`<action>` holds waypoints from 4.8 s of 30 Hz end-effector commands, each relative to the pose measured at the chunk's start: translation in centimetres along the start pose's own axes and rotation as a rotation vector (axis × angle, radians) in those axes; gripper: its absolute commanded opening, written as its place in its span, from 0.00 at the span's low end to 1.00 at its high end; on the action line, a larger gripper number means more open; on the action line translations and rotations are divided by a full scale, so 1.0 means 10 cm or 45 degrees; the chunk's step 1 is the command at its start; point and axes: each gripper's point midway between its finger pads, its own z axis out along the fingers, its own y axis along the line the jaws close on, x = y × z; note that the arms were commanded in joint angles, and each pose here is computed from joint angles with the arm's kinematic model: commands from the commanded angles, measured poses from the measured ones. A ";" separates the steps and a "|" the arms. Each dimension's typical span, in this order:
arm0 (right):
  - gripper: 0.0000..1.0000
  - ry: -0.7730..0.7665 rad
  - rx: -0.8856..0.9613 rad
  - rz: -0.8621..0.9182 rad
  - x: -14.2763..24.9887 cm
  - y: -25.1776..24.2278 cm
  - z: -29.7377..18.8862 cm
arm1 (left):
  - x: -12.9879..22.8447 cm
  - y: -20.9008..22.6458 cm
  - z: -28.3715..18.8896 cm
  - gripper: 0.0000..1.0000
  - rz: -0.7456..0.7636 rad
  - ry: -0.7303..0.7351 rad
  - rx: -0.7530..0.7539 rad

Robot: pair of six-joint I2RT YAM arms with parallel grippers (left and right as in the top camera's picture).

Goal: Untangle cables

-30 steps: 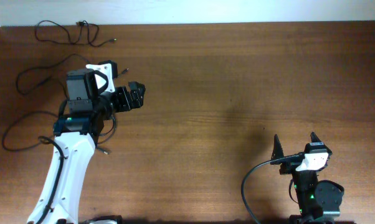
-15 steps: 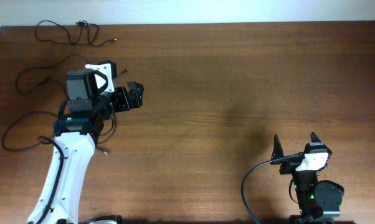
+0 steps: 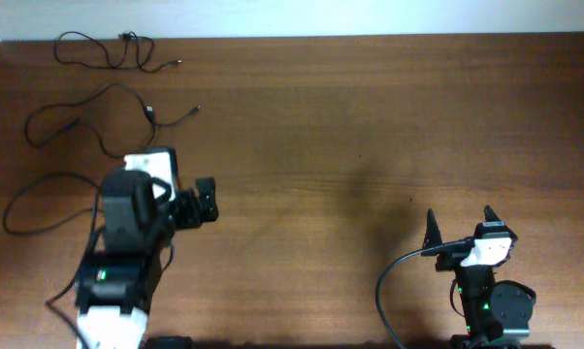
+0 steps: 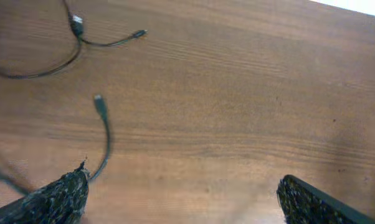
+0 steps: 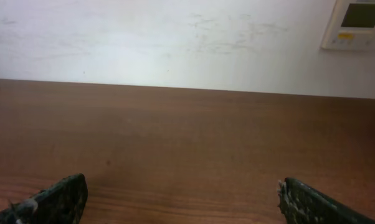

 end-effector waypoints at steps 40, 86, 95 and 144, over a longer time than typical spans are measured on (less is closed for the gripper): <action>0.98 0.003 0.013 0.003 0.02 -0.02 0.00 | 0.53 0.29 -0.11 0.99 0.189 -0.837 -0.109; 0.98 0.003 0.013 0.003 0.02 -0.02 0.00 | 0.54 0.39 -0.10 0.99 0.191 -0.820 -0.139; 0.98 0.004 0.013 0.003 0.02 -0.02 0.00 | 0.54 0.38 -0.10 0.99 0.212 -0.817 -0.142; 0.98 0.003 0.042 0.003 0.02 -0.06 0.00 | 0.53 0.38 -0.11 0.99 0.219 -0.823 -0.144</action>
